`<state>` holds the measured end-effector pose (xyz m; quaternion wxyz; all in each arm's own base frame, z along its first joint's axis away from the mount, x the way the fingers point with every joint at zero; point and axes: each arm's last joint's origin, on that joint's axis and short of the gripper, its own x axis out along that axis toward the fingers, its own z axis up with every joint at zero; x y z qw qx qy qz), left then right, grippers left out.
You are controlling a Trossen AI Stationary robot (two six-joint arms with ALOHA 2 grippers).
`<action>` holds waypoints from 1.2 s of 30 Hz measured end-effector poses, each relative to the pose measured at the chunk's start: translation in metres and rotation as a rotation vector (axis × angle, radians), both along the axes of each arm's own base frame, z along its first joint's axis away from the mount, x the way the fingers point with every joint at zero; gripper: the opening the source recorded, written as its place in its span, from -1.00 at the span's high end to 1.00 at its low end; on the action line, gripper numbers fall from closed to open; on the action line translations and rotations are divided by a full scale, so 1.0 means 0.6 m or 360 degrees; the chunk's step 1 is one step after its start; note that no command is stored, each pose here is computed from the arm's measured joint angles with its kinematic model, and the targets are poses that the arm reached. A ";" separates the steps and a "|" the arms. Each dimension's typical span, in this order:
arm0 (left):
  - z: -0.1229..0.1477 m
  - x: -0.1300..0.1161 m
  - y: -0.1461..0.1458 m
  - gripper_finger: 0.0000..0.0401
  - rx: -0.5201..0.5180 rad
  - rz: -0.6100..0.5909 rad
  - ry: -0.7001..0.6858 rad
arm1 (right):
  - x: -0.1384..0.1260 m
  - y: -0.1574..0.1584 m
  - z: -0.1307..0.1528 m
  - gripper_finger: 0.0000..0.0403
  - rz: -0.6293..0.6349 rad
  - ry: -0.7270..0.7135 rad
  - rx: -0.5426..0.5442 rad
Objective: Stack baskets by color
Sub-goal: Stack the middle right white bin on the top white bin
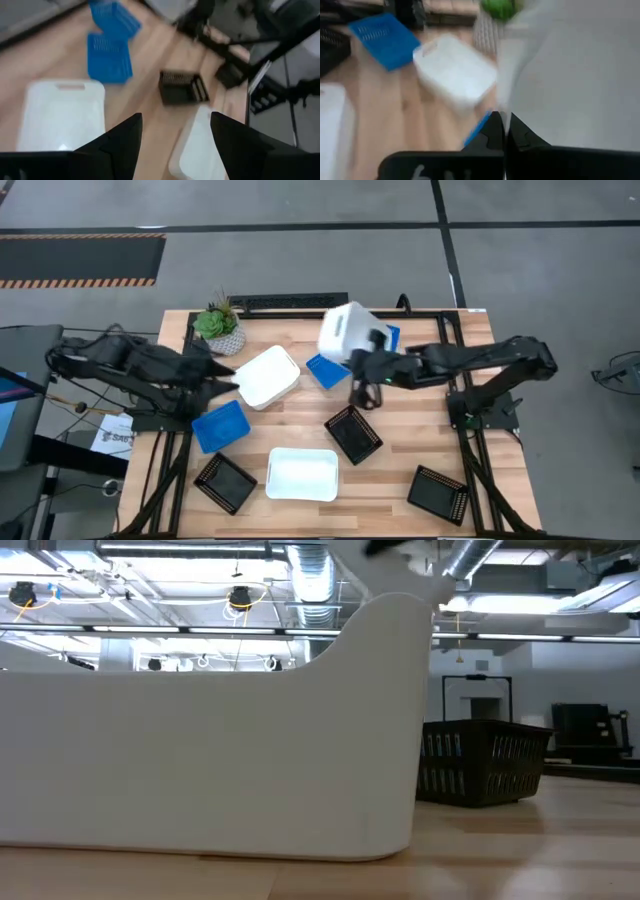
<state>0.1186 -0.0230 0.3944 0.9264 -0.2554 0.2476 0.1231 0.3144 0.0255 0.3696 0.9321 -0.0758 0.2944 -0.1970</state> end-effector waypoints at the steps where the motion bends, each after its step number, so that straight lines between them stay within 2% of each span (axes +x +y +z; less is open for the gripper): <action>1: 0.010 -0.009 0.004 -0.12 0.0021 0.0022 -0.0053 | 0.017 -0.003 0.002 0.99 0.0044 -0.0031 -0.0077; 7: 0.037 -0.054 0.021 -0.12 0.0130 0.0147 -0.0248 | 0.124 -0.017 -0.030 0.99 0.0275 -0.0008 -0.0441; 9: 0.041 -0.073 0.028 -0.12 0.0137 0.0178 -0.0305 | 0.153 -0.019 -0.050 0.99 0.0343 0.0081 -0.0536; 14: 0.045 -0.101 0.038 -0.12 0.0156 0.0275 -0.0388 | 0.230 -0.019 -0.108 0.99 0.0433 0.0240 -0.0662; 21: 0.047 -0.117 0.044 -0.12 0.0155 0.0334 -0.0440 | 0.308 -0.016 -0.184 0.99 0.0614 0.0465 -0.0873; 27: 0.045 -0.116 0.044 -0.12 0.0160 0.0331 -0.0428 | 0.348 -0.012 -0.229 0.99 0.0799 0.0616 -0.0913; 32: 0.045 -0.116 0.044 -0.12 0.0162 0.0329 -0.0421 | 0.358 -0.019 -0.256 0.99 0.0878 0.0793 -0.0919; 36: 0.044 -0.116 0.044 -0.12 0.0163 0.0329 -0.0418 | 0.363 -0.031 -0.269 0.99 0.0930 0.0848 -0.0865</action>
